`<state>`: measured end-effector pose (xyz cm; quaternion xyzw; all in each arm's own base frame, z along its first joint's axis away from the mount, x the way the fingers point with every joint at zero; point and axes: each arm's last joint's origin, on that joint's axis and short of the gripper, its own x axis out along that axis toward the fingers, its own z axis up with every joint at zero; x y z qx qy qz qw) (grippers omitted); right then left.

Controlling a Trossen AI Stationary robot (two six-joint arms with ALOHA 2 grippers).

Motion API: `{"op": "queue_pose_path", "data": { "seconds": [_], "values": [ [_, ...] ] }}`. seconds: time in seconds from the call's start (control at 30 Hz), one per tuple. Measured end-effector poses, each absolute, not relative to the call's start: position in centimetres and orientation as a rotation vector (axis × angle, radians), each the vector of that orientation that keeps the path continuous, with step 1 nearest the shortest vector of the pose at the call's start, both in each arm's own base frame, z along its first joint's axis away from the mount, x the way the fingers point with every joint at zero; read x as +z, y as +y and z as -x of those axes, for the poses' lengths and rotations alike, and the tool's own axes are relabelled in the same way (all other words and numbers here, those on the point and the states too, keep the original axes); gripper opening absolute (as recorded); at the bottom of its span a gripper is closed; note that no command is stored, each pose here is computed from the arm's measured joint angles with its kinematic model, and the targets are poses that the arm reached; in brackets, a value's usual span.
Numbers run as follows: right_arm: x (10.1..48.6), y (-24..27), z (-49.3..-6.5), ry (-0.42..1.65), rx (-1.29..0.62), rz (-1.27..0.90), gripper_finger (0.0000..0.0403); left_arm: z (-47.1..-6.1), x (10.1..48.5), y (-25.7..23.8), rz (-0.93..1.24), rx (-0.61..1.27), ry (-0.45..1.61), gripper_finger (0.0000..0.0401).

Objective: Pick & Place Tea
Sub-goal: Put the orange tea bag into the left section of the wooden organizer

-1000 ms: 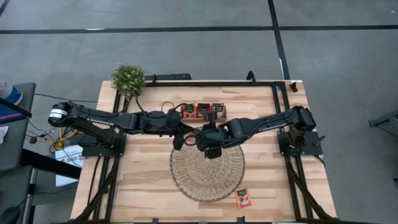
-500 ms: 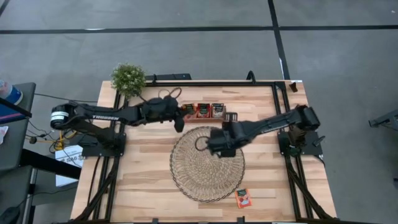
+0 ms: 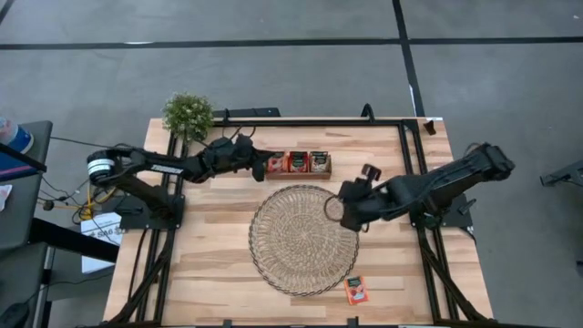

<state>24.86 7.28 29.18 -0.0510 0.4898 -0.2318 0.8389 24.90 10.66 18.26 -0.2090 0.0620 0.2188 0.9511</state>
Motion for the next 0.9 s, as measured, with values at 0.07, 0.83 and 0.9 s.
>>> {"op": "queue_pose_path", "data": {
  "seconds": [0.07,0.83,0.9],
  "values": [
    [30.1,7.0,-24.3,0.955,-0.479,0.057,0.0126,-25.2,17.7,11.0,0.418,0.442,0.112,0.0000],
    [30.1,6.0,-22.7,0.759,-0.434,-0.082,0.0121,-25.8,14.5,12.7,0.364,0.503,0.162,0.0000],
    [30.1,6.0,-22.7,0.760,-0.431,-0.084,0.0121,-25.8,14.4,12.8,0.362,0.505,0.153,0.0000]
  ]
}}
